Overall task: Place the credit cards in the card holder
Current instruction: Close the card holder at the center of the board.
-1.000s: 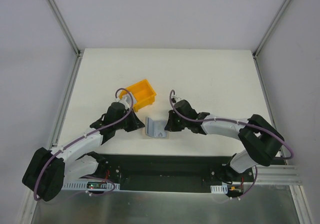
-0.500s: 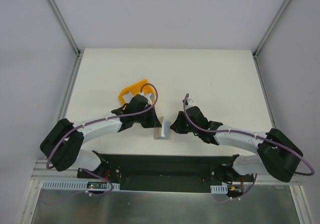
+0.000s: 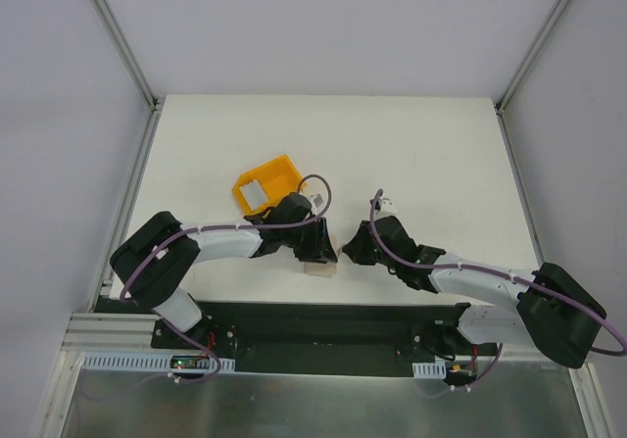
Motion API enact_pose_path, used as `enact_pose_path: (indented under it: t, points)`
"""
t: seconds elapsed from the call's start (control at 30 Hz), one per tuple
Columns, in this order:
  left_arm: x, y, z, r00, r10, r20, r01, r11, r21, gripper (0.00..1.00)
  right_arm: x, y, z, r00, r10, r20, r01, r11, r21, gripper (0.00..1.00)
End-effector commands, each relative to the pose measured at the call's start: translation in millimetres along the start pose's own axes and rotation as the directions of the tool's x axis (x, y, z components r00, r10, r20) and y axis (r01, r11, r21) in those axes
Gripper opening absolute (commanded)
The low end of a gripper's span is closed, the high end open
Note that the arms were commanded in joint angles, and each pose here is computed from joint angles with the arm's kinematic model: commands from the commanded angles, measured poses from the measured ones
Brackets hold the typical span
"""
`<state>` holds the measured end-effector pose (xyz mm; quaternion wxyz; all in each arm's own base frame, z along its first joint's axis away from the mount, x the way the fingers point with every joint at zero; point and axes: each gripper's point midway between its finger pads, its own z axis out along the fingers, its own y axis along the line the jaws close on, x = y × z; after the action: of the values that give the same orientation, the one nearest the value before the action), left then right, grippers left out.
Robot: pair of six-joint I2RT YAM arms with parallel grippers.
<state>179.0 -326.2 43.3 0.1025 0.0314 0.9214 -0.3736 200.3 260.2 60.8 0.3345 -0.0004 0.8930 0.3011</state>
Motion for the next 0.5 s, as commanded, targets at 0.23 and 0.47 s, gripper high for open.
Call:
enact_pose_path:
  t: [0.23, 0.47]
  points:
    - [-26.4, -26.2, -56.5, 0.957, 0.157, 0.244, -0.170, 0.985, 0.032, 0.49, -18.4, 10.0, -0.3, 0.997, -0.007, 0.077, 0.009, 1.000, -0.024, 0.03]
    - [-27.8, 8.8, -74.1, 0.928, 0.189, 0.322, -0.163, 0.981, -0.106, 0.54, -6.8, 8.9, 5.5, 0.999, 0.005, 0.040, -0.004, 0.999, -0.037, 0.03]
